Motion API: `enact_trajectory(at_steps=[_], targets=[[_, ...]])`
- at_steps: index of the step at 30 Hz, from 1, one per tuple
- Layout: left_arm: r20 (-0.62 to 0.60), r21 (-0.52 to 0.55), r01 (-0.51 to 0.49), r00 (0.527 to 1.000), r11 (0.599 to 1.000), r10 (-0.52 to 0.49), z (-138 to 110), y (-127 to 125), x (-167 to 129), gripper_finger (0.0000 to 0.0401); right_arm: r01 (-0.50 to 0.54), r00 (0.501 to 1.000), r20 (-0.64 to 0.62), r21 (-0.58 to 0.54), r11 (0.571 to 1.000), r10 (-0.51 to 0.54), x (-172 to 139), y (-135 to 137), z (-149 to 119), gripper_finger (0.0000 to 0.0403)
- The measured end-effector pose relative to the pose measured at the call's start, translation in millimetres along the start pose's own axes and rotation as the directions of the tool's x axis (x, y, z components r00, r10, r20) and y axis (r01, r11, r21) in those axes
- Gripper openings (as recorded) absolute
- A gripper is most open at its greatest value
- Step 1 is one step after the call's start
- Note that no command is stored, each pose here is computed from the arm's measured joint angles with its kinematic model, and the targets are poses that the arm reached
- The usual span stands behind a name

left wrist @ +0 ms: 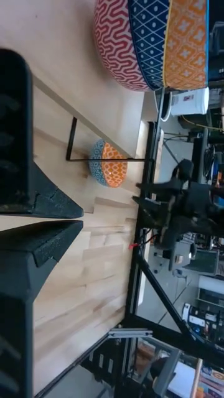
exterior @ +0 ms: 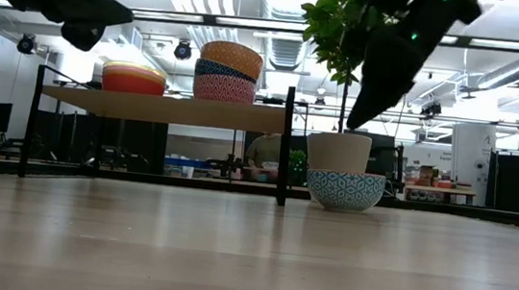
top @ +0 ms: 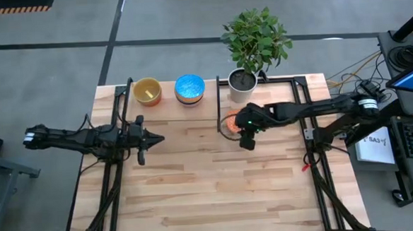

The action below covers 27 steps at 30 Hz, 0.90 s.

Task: Place and stack bowls onto a shelf
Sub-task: Stack the blue bowl on the orange bowl on the shelf

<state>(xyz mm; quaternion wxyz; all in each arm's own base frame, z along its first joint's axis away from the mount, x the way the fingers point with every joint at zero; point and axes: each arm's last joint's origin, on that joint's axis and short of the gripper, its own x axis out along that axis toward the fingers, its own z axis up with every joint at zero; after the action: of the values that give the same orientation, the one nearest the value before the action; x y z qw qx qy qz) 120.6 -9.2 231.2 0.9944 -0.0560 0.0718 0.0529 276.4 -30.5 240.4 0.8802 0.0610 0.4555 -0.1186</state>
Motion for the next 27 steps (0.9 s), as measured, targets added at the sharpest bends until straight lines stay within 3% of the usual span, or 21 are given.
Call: enact_trajectory(at_steps=[5,15,27], targets=[[0.012,0.006,0.002,1.0,1.0,-0.002,1,0,0,0.0,0.005,0.995,-0.096,-0.119,0.993,-0.017,27,-6,5,0.0127],[0.009,-0.001,0.001,1.0,1.0,-0.001,1,0,0,0.0,0.017,0.975,-0.218,-0.083,0.996,-0.034,67,-19,6,0.0128],[0.009,-0.001,0.0,1.0,1.0,0.0,1,0,0,0.0,0.03,0.976,-0.215,-0.064,0.997,-0.043,72,-23,6,0.0128]])
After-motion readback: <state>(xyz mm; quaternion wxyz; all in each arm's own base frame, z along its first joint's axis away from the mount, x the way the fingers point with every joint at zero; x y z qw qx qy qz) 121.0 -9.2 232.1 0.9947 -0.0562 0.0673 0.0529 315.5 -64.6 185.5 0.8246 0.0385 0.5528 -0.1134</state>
